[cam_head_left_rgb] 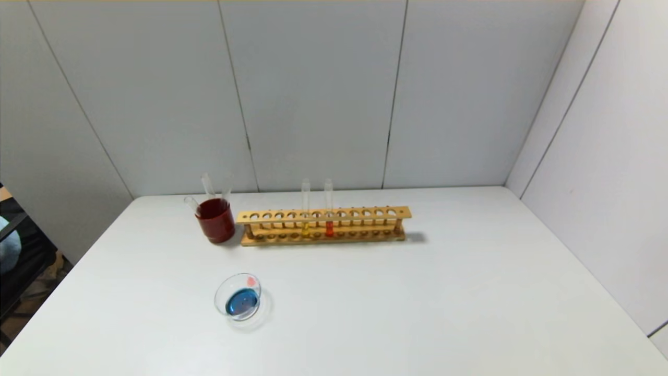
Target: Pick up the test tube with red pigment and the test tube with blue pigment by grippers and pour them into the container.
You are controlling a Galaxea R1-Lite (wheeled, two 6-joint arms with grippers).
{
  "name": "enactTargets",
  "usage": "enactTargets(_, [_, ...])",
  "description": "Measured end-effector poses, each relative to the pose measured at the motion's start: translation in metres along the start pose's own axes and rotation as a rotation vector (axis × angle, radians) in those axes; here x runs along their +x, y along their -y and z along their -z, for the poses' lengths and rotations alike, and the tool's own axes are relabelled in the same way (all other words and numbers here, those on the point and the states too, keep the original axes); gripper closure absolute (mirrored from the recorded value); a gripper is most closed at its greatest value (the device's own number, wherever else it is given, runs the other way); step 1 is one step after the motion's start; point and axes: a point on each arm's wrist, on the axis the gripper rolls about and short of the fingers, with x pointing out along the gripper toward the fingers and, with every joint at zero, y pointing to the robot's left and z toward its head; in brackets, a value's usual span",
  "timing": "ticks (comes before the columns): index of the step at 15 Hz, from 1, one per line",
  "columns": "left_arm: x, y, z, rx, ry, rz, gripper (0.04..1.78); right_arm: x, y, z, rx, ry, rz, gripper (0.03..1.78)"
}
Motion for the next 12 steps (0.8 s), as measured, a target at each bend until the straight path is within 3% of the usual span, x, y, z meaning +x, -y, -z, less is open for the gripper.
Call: enactTargets(12, [-0.0004, 0.0, -0.0011, -0.013, 0.005, 0.005, 0.07, 0.0, 0.0, -0.0001, 0.001, 0.001, 0.001, 0.06])
